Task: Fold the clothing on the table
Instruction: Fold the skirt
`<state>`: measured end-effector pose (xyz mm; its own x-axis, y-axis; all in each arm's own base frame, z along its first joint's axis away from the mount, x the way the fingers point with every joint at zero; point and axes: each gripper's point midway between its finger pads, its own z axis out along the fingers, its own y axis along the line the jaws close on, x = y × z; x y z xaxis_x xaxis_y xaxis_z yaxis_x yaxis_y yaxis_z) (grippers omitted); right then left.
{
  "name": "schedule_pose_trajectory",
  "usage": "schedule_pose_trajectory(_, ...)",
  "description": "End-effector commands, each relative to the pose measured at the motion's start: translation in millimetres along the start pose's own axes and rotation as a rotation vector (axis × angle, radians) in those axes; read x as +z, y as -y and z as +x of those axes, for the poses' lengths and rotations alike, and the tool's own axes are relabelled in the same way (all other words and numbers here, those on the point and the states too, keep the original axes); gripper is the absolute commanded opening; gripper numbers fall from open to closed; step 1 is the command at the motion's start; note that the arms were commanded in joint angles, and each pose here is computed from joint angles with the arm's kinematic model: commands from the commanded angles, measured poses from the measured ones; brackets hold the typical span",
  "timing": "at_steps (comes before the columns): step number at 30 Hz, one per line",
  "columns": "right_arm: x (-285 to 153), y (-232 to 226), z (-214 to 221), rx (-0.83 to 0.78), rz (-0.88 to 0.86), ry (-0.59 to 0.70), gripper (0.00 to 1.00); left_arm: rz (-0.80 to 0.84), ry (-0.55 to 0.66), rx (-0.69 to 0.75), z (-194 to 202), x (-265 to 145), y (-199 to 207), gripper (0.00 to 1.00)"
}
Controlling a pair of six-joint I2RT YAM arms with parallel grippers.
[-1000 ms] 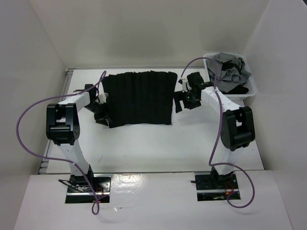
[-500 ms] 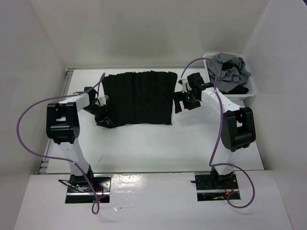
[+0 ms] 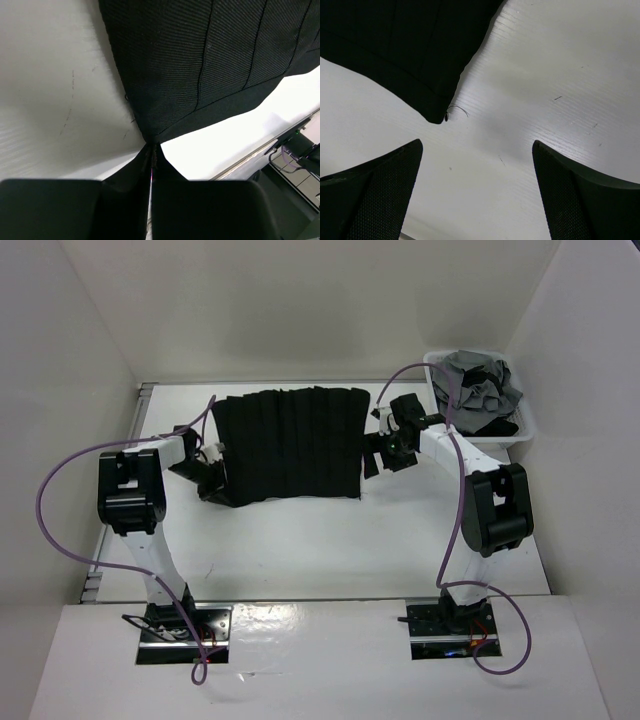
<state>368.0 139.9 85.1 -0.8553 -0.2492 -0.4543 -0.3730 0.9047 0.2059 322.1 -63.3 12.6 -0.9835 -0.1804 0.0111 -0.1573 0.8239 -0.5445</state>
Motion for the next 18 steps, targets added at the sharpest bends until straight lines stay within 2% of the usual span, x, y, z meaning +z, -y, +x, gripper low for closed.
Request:
schedule_pose_trajectory(1, -11.3, -6.8, -15.9, -0.022, -0.013, 0.075, 0.94, -0.071, 0.030, 0.032, -11.5, 4.8, -21.8, 0.00)
schedule_pose_trajectory(5, -11.3, -6.8, -15.9, -0.022, -0.013, 0.075, 0.94, -0.082, 0.070, 0.023, -17.2, -7.0, -22.7, 0.00)
schedule_pose_trajectory(6, -11.3, -8.7, -15.9, -0.022, -0.024, 0.076, 0.94, -0.081, 0.079, 0.029, -18.3, -9.8, -20.9, 0.06)
schedule_pose_trajectory(7, -11.3, -8.7, -15.9, -0.022, -0.024, 0.076, 0.94, -0.081, 0.079, 0.029, -18.3, -9.8, -20.9, 0.18)
schedule_pose_trajectory(8, -8.4, -8.0, -14.3, -0.020, -0.024, 0.067, 0.94, -0.082, 0.084, 0.030, -16.7, -12.7, -23.7, 0.59)
schedule_pose_trajectory(12, -8.4, -9.6, -14.2, -0.020, -0.033, 0.067, 0.94, -0.083, 0.087, 0.009, -14.1, -17.1, -28.5, 0.86)
schedule_pose_trajectory(15, -8.4, -9.6, -14.2, -0.020, -0.033, 0.067, 0.94, -0.059, 0.078, -0.016, -13.7, -15.2, -35.4, 0.95)
schedule_pose_trajectory(18, -8.4, -9.6, -14.2, -0.020, -0.033, 0.067, 0.94, -0.005, 0.054, -0.019, -9.7, -6.4, -31.9, 0.95)
